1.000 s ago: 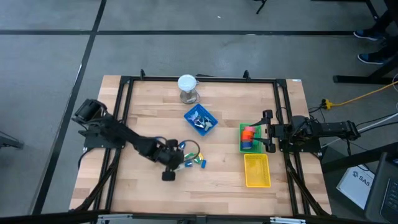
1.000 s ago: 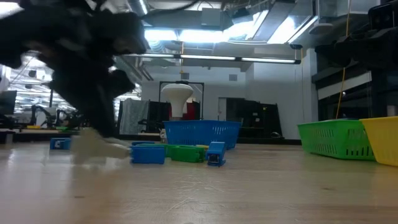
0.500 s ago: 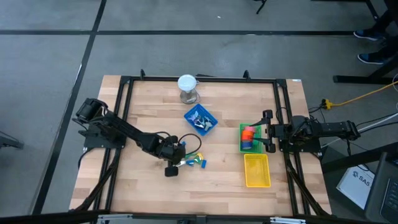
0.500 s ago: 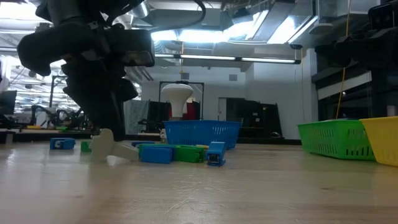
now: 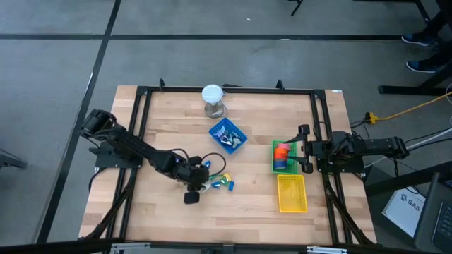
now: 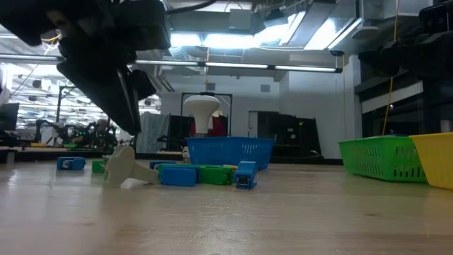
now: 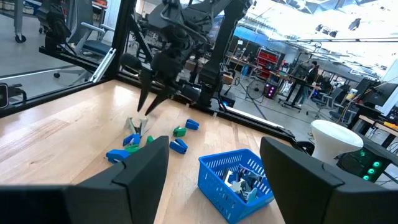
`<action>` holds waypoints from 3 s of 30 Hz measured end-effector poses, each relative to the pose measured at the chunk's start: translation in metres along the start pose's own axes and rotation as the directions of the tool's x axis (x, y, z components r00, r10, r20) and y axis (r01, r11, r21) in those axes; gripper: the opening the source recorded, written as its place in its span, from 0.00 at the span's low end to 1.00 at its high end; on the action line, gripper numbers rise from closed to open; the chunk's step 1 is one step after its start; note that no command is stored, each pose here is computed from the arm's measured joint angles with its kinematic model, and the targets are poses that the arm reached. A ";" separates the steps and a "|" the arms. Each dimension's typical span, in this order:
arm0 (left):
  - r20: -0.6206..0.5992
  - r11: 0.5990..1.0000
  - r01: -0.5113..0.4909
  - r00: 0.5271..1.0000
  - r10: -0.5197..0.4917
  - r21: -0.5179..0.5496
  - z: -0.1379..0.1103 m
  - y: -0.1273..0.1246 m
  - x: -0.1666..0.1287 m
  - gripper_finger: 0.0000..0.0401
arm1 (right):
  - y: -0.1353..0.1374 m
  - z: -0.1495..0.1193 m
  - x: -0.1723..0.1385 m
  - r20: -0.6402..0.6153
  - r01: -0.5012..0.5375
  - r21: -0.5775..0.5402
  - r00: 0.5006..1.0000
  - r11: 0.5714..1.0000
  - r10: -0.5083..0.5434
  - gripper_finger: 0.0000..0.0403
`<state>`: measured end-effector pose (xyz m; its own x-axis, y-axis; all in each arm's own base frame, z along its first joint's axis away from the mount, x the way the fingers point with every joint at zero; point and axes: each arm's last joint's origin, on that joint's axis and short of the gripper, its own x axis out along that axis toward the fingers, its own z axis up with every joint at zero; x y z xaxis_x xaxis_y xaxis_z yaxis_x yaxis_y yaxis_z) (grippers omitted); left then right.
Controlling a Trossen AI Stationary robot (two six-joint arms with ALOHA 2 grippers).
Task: Pick and place Stapler, Stapler remover, tape
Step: Put the light gray stapler remover into the blue bin
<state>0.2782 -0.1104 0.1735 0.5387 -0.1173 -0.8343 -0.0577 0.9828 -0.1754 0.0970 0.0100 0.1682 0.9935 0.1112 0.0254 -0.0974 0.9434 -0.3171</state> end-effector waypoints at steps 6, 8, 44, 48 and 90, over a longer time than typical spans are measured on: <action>-0.021 0.991 -0.087 0.996 0.085 -0.101 -0.005 0.003 0.001 0.19 | 0.000 0.000 0.000 0.000 0.000 0.000 1.000 1.000 0.000 0.64; -0.026 0.987 -0.116 0.993 0.113 -0.113 -0.006 0.004 0.001 0.19 | 0.000 0.000 0.000 0.000 0.000 0.000 1.000 1.000 0.000 0.64; -0.030 0.965 -0.091 0.996 0.086 -0.245 -0.020 0.008 0.024 0.19 | 0.000 0.000 0.000 0.000 0.000 0.000 1.000 1.000 0.000 0.64; 0.004 0.967 -0.118 0.992 0.122 -0.228 -0.018 0.008 0.026 0.19 | 0.000 0.000 0.000 0.000 0.000 0.000 1.000 1.000 0.000 0.64; 0.423 0.983 0.056 0.906 0.024 -0.175 0.039 0.031 -0.021 0.01 | 0.000 0.000 0.000 0.000 0.000 0.000 1.000 1.000 0.000 0.64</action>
<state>0.2973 -0.0719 0.2059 0.8423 -0.0224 -0.5385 -0.1736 0.9346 -0.3105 0.0970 0.0100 0.1682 0.9935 0.1111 0.0257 -0.0973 0.9434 -0.3172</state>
